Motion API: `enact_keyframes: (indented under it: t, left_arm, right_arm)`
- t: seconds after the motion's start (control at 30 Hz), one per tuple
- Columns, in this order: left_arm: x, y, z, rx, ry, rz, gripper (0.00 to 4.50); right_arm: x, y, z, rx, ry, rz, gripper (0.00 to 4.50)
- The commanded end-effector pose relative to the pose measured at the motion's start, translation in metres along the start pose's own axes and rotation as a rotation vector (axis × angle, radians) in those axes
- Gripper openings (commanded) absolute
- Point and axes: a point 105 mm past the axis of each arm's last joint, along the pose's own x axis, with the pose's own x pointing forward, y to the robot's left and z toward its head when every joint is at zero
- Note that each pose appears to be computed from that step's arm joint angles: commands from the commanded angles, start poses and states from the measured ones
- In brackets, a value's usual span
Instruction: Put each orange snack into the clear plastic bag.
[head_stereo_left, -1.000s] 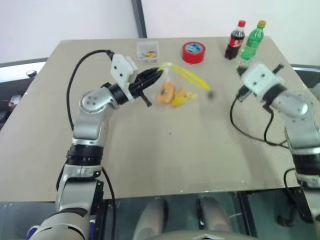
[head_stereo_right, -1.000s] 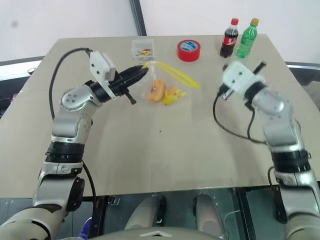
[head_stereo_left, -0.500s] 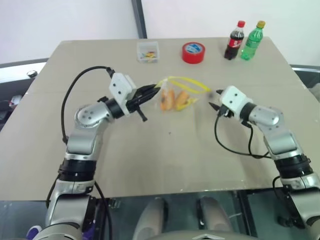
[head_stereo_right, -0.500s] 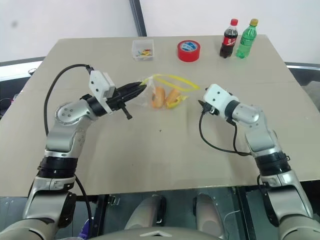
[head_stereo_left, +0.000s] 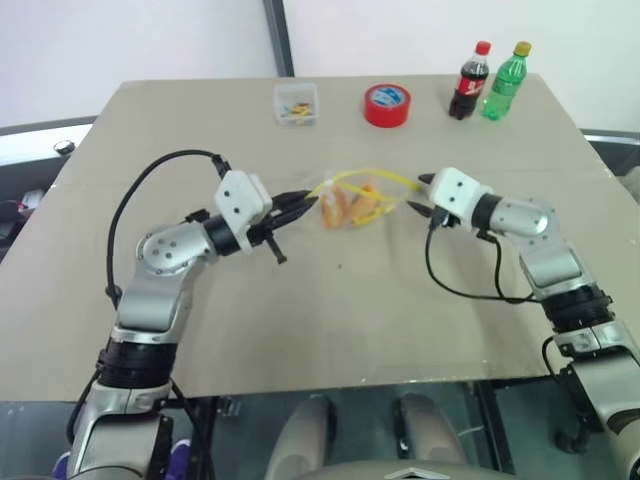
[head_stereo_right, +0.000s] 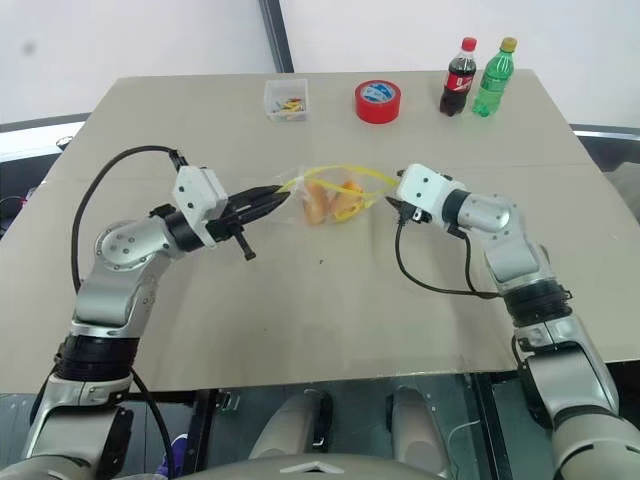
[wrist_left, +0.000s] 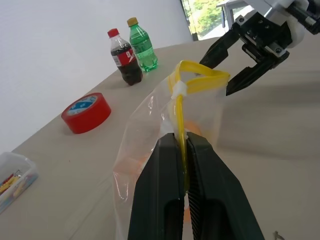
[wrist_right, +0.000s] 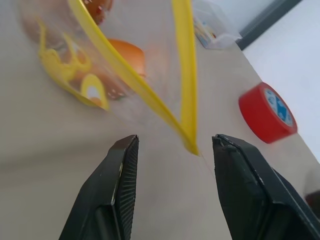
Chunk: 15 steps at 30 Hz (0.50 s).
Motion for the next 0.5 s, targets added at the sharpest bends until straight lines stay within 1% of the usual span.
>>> enact_keyframes:
  t: [0.03,0.23,0.33,0.43,0.5]
  left_arm:
    - [-0.001,-0.002,0.011,0.081,-0.018,-0.017,0.00]
    - [-0.001,-0.009,0.009,0.106,-0.016,-0.042,0.00]
    - [-0.003,-0.011,0.007,0.115,-0.013,-0.051,0.00]
    - [-0.004,-0.011,0.006,0.121,-0.012,-0.052,0.00]
    - [-0.004,-0.010,0.006,0.119,-0.014,-0.044,0.00]
  right_arm:
    - [-0.009,-0.009,0.027,-0.025,-0.095,-0.001,2.36]
    - [-0.005,-0.007,0.024,-0.018,-0.086,0.012,2.36]
    - [-0.004,-0.010,0.022,-0.008,-0.085,0.001,1.56]
    - [-0.004,-0.011,0.020,-0.008,-0.076,-0.001,0.15]
    - [-0.005,-0.013,0.018,-0.012,-0.070,-0.008,0.06]
